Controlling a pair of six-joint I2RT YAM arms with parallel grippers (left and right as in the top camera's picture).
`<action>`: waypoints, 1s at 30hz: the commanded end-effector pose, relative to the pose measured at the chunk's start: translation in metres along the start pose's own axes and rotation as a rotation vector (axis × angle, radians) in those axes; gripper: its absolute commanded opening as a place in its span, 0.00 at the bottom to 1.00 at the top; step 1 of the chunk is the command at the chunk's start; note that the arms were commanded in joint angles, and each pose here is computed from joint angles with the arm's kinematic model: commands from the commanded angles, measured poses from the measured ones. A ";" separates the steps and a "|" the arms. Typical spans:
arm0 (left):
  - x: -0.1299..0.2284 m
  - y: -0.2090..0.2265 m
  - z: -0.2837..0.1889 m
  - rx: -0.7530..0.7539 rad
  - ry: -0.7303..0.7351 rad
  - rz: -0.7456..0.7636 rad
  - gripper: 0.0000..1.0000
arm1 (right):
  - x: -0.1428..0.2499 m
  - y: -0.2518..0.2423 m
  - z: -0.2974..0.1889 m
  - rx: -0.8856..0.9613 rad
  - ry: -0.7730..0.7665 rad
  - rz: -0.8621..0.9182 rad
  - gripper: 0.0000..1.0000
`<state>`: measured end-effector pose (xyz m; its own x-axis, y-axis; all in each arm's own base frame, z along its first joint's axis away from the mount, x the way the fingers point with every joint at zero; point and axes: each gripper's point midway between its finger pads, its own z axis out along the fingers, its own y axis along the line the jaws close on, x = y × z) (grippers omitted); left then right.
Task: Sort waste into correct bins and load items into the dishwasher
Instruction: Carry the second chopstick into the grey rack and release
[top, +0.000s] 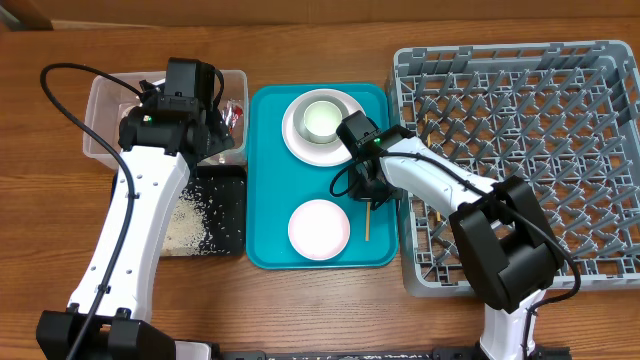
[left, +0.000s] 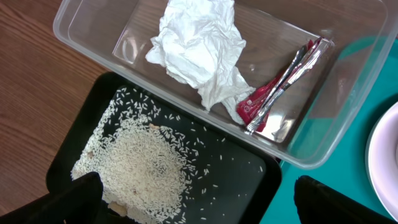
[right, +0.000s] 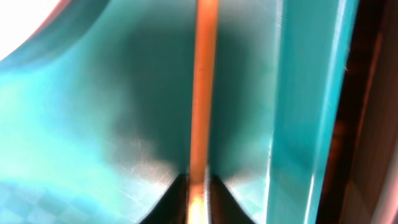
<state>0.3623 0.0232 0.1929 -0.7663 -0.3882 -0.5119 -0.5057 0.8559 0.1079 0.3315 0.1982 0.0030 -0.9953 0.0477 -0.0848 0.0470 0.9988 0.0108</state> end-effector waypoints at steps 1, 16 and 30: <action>-0.004 -0.002 -0.005 0.009 -0.015 0.011 1.00 | 0.015 -0.008 0.013 0.024 0.052 0.003 0.04; -0.004 -0.002 -0.005 0.009 -0.015 0.011 1.00 | -0.041 -0.003 -0.090 -0.037 -0.048 0.063 0.04; -0.004 -0.002 -0.005 0.009 -0.015 0.011 1.00 | -0.059 -0.097 -0.149 0.026 -0.016 -0.005 0.04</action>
<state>0.3623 0.0232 0.1929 -0.7663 -0.3882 -0.5119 -0.5057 0.8559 0.1079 0.3680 0.1170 0.1417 -0.9919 0.1055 -0.0713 0.1061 0.9944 -0.0035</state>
